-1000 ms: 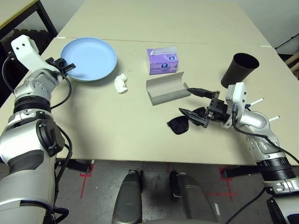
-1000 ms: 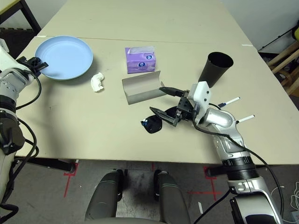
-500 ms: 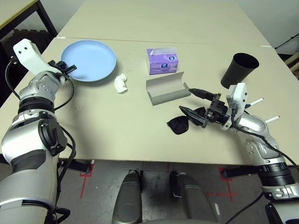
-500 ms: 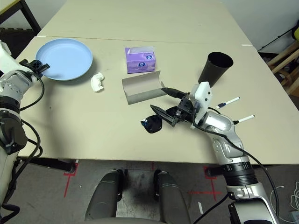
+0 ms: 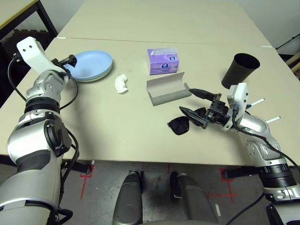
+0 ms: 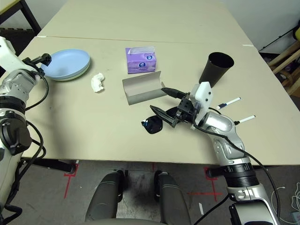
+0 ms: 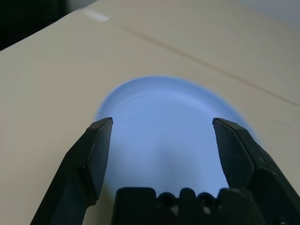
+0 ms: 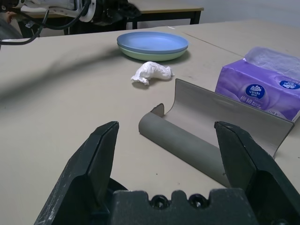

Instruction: Organize and tidy the items on the table.

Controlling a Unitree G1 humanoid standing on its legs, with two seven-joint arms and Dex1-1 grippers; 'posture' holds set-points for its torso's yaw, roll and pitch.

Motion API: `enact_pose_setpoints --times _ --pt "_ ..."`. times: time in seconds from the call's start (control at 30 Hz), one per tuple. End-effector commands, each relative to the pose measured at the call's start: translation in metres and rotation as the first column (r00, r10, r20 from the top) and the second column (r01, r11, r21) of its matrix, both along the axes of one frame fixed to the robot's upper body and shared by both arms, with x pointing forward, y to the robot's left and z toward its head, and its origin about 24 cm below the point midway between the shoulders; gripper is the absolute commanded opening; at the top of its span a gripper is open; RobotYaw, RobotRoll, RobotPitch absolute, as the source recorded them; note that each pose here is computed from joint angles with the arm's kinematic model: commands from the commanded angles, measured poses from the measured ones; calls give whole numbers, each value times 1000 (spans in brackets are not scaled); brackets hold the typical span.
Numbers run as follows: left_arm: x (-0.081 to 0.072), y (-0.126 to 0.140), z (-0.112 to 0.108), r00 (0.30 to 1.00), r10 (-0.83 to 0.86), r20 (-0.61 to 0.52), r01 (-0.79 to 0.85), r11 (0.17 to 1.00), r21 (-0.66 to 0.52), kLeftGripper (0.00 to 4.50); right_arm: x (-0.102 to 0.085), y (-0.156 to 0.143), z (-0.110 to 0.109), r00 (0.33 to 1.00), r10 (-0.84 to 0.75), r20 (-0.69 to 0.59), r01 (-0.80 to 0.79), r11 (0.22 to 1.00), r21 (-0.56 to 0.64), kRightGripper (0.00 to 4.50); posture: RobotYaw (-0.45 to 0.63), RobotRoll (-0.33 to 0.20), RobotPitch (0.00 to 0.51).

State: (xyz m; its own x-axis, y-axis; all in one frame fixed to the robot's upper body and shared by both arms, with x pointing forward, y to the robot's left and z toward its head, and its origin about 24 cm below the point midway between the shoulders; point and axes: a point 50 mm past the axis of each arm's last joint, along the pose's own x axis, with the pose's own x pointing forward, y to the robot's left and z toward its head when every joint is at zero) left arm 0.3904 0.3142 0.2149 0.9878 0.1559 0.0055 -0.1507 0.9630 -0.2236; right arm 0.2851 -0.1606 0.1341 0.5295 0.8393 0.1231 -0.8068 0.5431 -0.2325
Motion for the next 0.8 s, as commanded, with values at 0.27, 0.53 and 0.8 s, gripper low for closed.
enact_pose_setpoints --times 0.27,0.53,0.8 --pt "-16 -33 -26 893 -438 -103 449 853 265 4453 1 -7 5 999 -47 -4 47 999 20 4500 130 0 159" --pt "-34 -49 -43 754 -627 -196 648 663 375 4453 1 -11 6 997 -78 3 78 997 22 4500 128 0 159" --pt "-33 -51 -55 713 -615 -338 700 595 394 4453 0 -9 7 997 -78 3 78 997 23 4500 124 0 161"
